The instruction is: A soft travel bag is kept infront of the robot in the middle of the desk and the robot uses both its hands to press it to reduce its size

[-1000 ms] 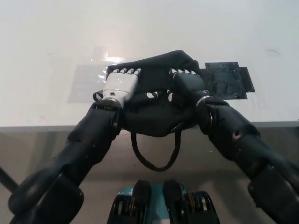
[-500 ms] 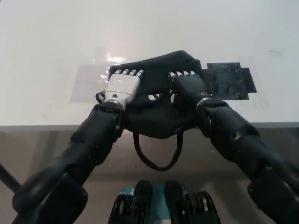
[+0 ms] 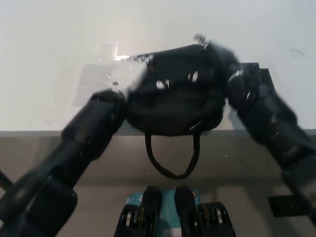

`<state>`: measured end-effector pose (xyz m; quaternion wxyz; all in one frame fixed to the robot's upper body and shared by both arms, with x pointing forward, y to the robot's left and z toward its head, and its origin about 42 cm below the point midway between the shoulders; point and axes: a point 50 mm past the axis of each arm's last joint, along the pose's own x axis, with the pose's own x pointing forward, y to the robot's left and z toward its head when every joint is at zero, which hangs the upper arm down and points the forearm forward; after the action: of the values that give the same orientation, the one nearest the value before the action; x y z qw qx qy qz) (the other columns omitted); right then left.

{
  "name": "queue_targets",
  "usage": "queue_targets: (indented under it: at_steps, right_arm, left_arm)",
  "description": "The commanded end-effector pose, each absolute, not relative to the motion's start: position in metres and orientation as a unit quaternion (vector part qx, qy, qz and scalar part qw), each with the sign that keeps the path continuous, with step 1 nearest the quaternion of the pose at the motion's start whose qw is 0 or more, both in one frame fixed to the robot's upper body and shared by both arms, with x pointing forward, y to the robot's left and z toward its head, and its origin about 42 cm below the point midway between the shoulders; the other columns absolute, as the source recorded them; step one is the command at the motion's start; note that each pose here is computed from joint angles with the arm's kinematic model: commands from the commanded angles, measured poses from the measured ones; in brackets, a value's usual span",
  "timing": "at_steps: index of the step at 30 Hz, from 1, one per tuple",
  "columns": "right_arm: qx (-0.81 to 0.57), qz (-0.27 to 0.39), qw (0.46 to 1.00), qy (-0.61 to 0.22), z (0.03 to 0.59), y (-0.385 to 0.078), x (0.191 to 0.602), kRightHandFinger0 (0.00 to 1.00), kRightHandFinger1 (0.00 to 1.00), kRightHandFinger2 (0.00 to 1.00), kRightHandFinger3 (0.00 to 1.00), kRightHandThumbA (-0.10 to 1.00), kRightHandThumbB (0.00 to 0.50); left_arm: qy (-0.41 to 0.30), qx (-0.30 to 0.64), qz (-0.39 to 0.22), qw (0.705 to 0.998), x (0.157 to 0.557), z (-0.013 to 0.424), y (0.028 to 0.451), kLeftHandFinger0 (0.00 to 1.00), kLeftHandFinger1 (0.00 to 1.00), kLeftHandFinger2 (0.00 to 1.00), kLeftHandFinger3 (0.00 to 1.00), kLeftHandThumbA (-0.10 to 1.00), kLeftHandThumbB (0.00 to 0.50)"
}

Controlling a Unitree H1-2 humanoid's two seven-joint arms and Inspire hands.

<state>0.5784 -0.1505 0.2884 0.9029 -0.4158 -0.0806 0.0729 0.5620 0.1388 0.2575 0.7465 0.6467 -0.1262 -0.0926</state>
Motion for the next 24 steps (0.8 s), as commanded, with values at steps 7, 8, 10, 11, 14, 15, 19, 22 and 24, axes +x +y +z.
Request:
queue_targets:
  at_steps: [7, 8, 10, 11, 14, 15, 19, 22, 24]
  right_arm:
    - [-0.238, 0.045, 0.935, -0.259, 0.477, -0.171, 0.567, 1.00, 1.00, 1.00, 1.00, 1.00, 0.223]
    - [-0.230, 0.041, 0.934, -0.269, 0.485, -0.173, 0.561, 1.00, 1.00, 1.00, 1.00, 1.00, 0.225]
    - [-0.217, 0.040, 0.933, -0.284, 0.496, -0.175, 0.553, 1.00, 1.00, 1.00, 1.00, 1.00, 0.229]
    - [-0.212, 0.040, 0.932, -0.291, 0.502, -0.175, 0.546, 1.00, 1.00, 1.00, 1.00, 1.00, 0.252]
    - [-0.209, 0.039, 0.921, -0.325, 0.519, -0.179, 0.522, 1.00, 1.00, 1.00, 1.00, 1.00, 0.280]
    - [-0.210, 0.042, 0.919, -0.332, 0.521, -0.180, 0.518, 1.00, 1.00, 1.00, 1.00, 1.00, 0.280]
    - [-0.206, 0.055, 0.898, -0.384, 0.525, -0.187, 0.477, 1.00, 1.00, 1.00, 1.00, 1.00, 0.253]
    - [-0.205, 0.061, 0.882, -0.421, 0.514, -0.191, 0.440, 1.00, 1.00, 1.00, 1.00, 1.00, 0.219]
    - [-0.197, 0.065, 0.875, -0.437, 0.504, -0.191, 0.418, 1.00, 1.00, 1.00, 1.00, 1.00, 0.220]
  left_arm:
    - [-0.284, 0.554, -0.005, 0.782, 0.566, 0.467, 0.156, 1.00, 1.00, 1.00, 1.00, 1.00, 0.090]
    - [-0.289, 0.553, 0.002, 0.781, 0.562, 0.479, 0.159, 1.00, 1.00, 1.00, 1.00, 1.00, 0.100]
    - [-0.299, 0.548, 0.013, 0.781, 0.556, 0.492, 0.165, 1.00, 1.00, 1.00, 1.00, 1.00, 0.104]
    - [-0.309, 0.541, 0.017, 0.782, 0.553, 0.498, 0.170, 1.00, 1.00, 1.00, 1.00, 1.00, 0.105]
    - [-0.330, 0.520, 0.030, 0.787, 0.539, 0.513, 0.183, 1.00, 1.00, 1.00, 1.00, 1.00, 0.103]
    - [-0.330, 0.516, 0.028, 0.790, 0.535, 0.514, 0.185, 1.00, 1.00, 1.00, 1.00, 1.00, 0.104]
    - [-0.361, 0.487, 0.026, 0.795, 0.503, 0.511, 0.202, 1.00, 1.00, 1.00, 1.00, 1.00, 0.094]
    - [-0.389, 0.439, 0.009, 0.810, 0.466, 0.496, 0.209, 1.00, 1.00, 1.00, 1.00, 1.00, 0.088]
    - [-0.402, 0.404, -0.006, 0.822, 0.441, 0.483, 0.211, 1.00, 1.00, 1.00, 1.00, 1.00, 0.118]
